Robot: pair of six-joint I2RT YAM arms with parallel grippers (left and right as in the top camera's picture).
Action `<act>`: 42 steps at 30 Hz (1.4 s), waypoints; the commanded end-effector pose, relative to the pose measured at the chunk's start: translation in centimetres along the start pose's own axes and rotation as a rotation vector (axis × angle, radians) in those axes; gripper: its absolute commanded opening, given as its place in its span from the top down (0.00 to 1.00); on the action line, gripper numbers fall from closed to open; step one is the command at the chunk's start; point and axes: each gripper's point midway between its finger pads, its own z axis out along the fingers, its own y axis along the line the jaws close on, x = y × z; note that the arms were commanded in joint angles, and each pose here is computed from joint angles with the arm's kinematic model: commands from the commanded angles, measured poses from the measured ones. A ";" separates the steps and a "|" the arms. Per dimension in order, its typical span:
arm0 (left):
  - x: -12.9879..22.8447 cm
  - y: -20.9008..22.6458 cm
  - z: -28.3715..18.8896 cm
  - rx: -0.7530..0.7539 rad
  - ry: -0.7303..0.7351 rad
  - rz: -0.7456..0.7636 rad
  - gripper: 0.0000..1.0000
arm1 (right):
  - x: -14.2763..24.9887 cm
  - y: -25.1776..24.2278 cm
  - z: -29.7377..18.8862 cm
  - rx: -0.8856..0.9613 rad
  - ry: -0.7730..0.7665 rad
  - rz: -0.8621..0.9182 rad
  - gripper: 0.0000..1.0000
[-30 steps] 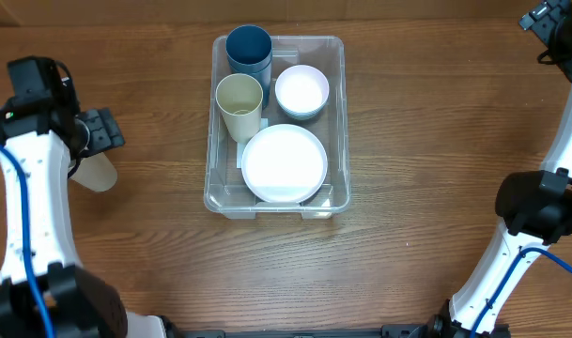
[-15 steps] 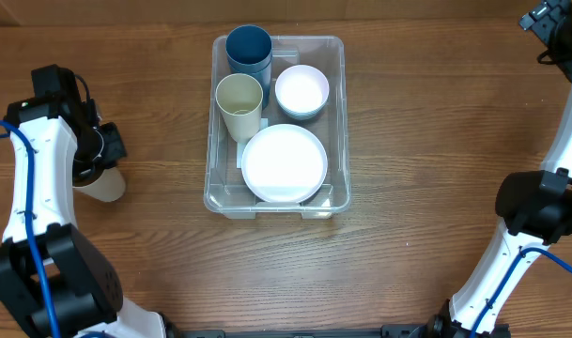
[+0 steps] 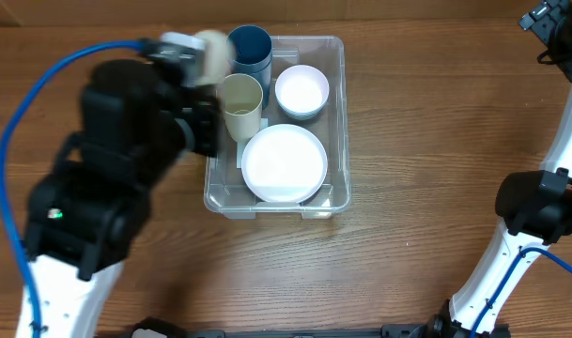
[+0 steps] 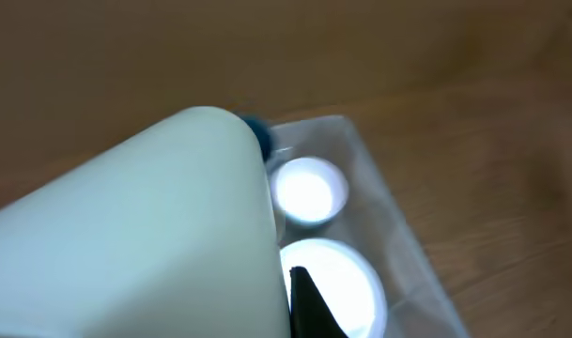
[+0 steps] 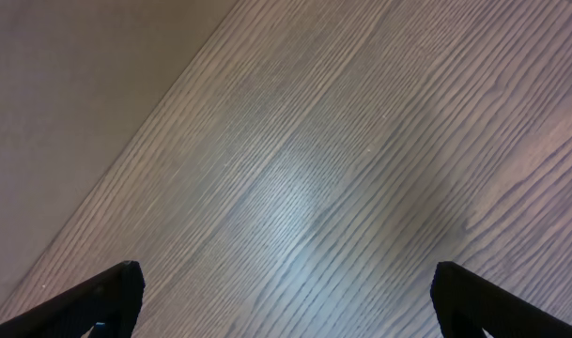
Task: Pack container
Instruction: 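Carry the cream cup over the bin and stack it into the first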
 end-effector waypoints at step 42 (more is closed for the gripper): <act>8.1 2.8 15.0 -0.222 0.349 0.002 0.36 | -1.5 0.3 -3.2 -0.038 -0.072 0.016 0.00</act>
